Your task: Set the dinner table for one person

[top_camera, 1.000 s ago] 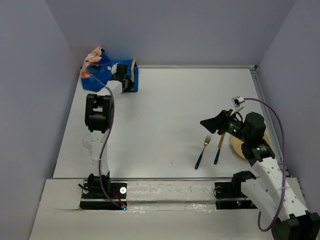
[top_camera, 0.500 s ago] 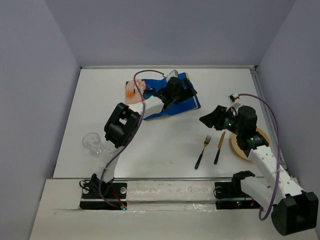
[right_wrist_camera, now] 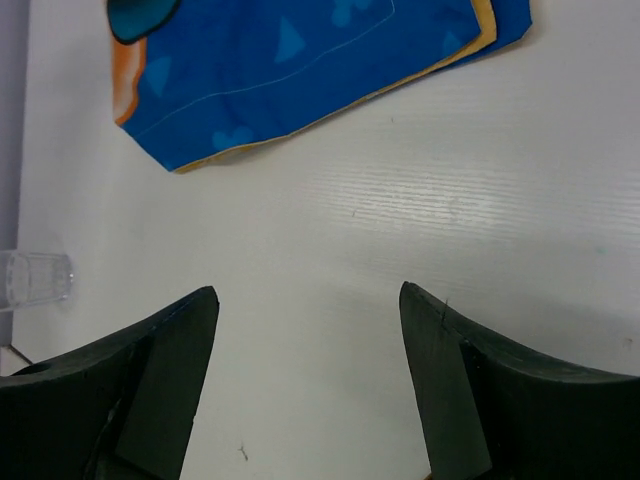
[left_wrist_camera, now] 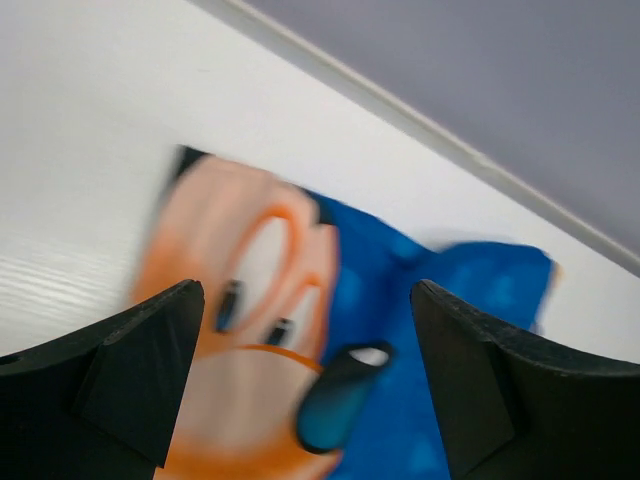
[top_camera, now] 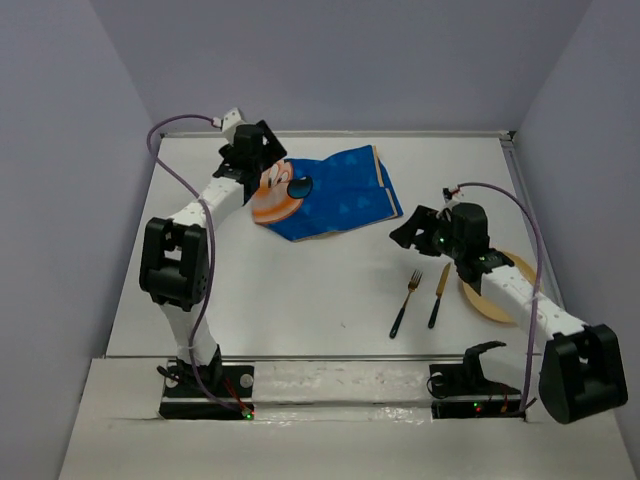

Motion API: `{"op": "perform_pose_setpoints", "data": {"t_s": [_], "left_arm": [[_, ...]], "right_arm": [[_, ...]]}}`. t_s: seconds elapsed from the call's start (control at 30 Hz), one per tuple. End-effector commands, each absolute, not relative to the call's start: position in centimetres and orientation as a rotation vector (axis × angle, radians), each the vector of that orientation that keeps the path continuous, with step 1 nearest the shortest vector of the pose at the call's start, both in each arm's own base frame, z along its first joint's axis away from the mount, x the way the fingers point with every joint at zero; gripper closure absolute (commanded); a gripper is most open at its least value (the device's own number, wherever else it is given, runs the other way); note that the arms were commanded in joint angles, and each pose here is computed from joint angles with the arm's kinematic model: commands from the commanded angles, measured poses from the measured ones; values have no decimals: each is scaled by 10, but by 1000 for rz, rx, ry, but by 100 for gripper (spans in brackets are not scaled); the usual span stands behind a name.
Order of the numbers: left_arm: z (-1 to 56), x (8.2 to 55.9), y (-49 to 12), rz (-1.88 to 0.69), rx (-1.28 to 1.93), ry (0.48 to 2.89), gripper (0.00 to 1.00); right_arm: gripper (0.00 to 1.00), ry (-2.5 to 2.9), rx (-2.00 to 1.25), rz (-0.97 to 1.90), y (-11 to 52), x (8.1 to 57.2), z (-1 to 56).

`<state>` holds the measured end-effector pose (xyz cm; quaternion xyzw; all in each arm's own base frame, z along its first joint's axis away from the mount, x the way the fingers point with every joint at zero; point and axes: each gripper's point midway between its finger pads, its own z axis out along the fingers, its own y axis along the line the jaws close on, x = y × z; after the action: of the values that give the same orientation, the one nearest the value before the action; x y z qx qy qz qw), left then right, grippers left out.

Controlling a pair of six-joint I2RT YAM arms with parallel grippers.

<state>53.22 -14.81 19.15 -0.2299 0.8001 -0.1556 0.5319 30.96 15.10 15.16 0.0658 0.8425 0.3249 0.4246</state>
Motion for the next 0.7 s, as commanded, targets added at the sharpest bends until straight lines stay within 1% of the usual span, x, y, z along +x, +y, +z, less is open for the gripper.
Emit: {"op": "perform_pose_setpoints", "data": {"t_s": [0.0,0.03,0.1,0.13,0.17,0.2,0.23,0.33,0.37,0.4,0.47,0.53,0.67], "left_arm": [[155,533,-97,-166,-528,2001,6],[140,534,-90,-135,-533,2041,6],[138,544,-78,-124,-540,2057,6],[122,547,-76,-119,-532,2092,6],[117,551,-74,-124,-523,2105,6],[105,554,-71,-124,-516,2147,6],[111,557,-74,-141,-494,2141,6],[95,568,-71,-134,-467,2183,6],[80,567,-69,-120,-462,2219,6],[77,571,-70,-136,-456,2226,6],[75,575,-69,-158,-463,2224,7],[70,578,-72,-191,-464,2229,7],[64,585,-79,-258,-457,2231,11]], "right_arm": [[20,2078,173,718,167,348,154],[20,2075,176,699,170,358,156],[20,2114,245,586,159,376,134],[18,2100,252,558,158,388,138],[17,2137,282,490,152,396,120],[17,2138,311,433,145,404,115],[17,2150,321,410,144,409,110],[17,2188,346,328,141,429,92],[18,2201,360,306,139,432,86],[18,2201,379,259,135,441,80],[20,2191,380,242,136,452,81],[20,2227,369,227,139,458,65],[22,2270,368,229,145,467,46]]}}
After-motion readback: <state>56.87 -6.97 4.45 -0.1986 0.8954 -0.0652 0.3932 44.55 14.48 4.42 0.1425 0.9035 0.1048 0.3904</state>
